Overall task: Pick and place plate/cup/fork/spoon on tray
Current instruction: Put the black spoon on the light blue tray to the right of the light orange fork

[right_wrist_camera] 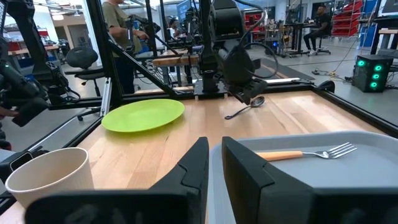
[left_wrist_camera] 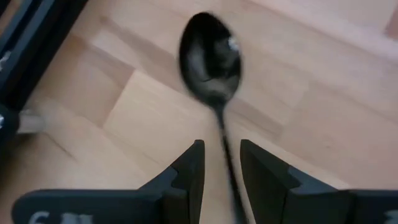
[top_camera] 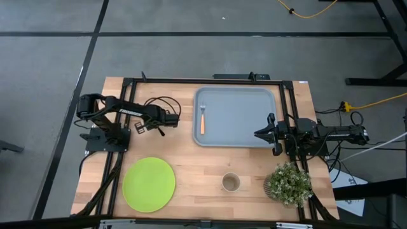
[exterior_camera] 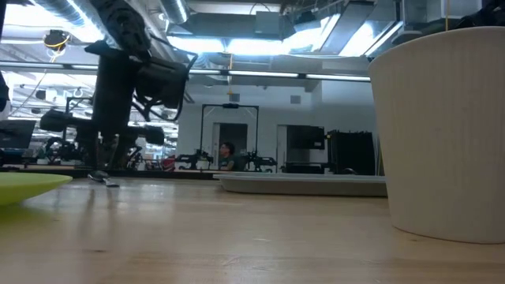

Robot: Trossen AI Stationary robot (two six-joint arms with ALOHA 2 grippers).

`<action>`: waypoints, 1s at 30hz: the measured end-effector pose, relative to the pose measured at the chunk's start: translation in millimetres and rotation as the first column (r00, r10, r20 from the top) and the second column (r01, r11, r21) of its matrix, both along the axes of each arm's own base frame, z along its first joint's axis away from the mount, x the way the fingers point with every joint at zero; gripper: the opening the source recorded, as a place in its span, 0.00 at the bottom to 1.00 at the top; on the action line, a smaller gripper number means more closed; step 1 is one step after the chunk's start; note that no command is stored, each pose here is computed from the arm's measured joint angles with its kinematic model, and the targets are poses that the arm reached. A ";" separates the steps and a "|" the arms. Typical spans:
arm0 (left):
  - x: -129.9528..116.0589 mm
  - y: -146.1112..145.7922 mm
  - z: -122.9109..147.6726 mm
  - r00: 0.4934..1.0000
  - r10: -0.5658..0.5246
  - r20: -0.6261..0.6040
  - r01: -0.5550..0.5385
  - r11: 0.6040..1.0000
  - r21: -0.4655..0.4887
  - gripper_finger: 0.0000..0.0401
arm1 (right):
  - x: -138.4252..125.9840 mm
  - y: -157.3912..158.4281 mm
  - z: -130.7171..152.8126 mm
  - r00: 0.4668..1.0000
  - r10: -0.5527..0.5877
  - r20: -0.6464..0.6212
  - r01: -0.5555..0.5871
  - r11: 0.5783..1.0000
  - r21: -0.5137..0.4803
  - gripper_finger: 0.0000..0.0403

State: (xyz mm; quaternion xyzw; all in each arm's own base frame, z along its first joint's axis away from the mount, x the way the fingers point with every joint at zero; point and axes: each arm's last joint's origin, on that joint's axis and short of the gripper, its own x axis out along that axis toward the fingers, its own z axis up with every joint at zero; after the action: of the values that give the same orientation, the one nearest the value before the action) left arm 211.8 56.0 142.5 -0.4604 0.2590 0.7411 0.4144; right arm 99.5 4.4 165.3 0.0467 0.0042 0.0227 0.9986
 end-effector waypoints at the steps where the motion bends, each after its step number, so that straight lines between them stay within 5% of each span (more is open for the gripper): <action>1: 0.7 1.1 0.7 1.000 0.005 0.005 -0.005 1.000 0.000 0.24 | 0.0 0.0 0.0 1.000 0.000 0.000 0.000 1.000 0.000 0.13; 30: -4.3 3.3 -12.7 0.992 0.097 0.079 -0.098 0.995 0.010 0.24 | 0.0 0.0 0.0 1.000 0.001 0.000 -0.001 1.000 0.002 0.13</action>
State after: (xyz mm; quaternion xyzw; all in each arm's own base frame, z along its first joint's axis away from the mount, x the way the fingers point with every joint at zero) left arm 207.5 59.3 129.7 -0.4981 0.2145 0.7437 0.3908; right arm 99.5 4.4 165.3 0.0479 0.0042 0.0233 0.9986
